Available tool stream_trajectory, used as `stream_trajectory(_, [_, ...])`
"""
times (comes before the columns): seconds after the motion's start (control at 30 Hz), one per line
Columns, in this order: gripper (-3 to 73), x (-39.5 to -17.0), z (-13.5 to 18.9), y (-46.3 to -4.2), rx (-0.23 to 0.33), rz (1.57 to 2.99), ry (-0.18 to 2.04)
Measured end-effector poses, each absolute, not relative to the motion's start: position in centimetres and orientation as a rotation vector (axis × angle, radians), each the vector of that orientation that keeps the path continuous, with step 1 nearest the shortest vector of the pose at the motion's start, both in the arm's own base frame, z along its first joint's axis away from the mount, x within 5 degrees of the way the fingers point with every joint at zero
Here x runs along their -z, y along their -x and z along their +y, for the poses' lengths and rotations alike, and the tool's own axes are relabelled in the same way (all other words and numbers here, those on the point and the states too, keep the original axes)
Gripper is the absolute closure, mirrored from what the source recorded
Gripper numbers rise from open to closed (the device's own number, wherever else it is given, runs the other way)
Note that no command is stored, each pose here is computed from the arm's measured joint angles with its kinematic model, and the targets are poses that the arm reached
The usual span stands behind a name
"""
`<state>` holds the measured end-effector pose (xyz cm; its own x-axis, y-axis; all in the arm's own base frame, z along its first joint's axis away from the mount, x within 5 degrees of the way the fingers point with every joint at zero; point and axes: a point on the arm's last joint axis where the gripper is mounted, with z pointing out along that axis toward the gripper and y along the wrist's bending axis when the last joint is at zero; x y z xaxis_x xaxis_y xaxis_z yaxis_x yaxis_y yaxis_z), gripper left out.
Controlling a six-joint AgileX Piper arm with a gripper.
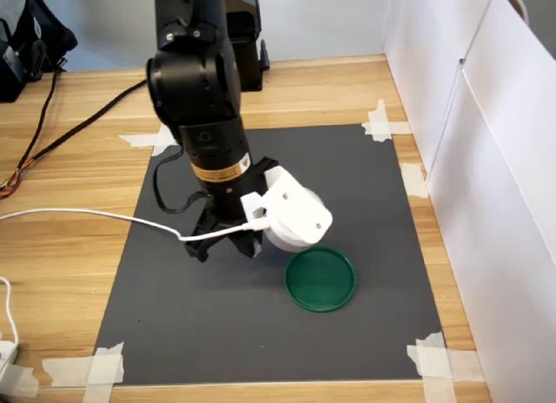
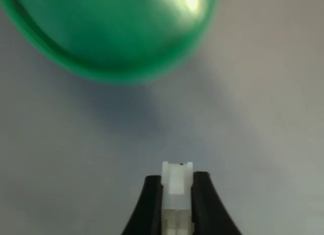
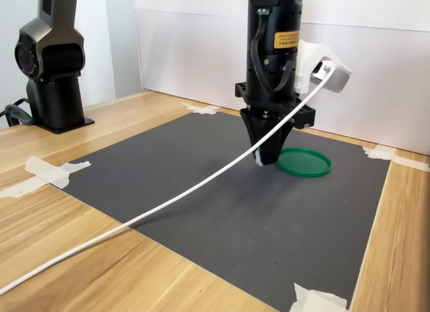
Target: Grasp a white terminal and put it in the green lid.
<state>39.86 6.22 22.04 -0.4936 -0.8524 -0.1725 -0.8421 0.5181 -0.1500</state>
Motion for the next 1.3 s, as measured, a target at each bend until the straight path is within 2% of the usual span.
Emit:
stream_trajectory(0.37, [61.2, -22.3, 12.2, -39.4, 0.059, 2.425, 1.427])
stream_trajectory(0.57, [61.2, -21.9, 12.7, -39.9, 0.063, 2.420, 1.354])
stream_trajectory(0.8, [61.2, -20.5, 12.8, -40.3, 0.060, 2.446, 1.356])
stream_trajectory(0.97, [60.4, -20.2, 12.7, -40.4, 0.074, 2.444, 1.359])
stream_trajectory(1.1, [53.8, -20.3, 12.7, -40.5, 0.078, 2.437, 1.353])
stream_trajectory(1.17, [47.6, -20.3, 12.7, -40.5, 0.078, 2.436, 1.353])
stream_trajectory(1.3, [30.4, -20.3, 12.7, -40.5, 0.079, 2.435, 1.352])
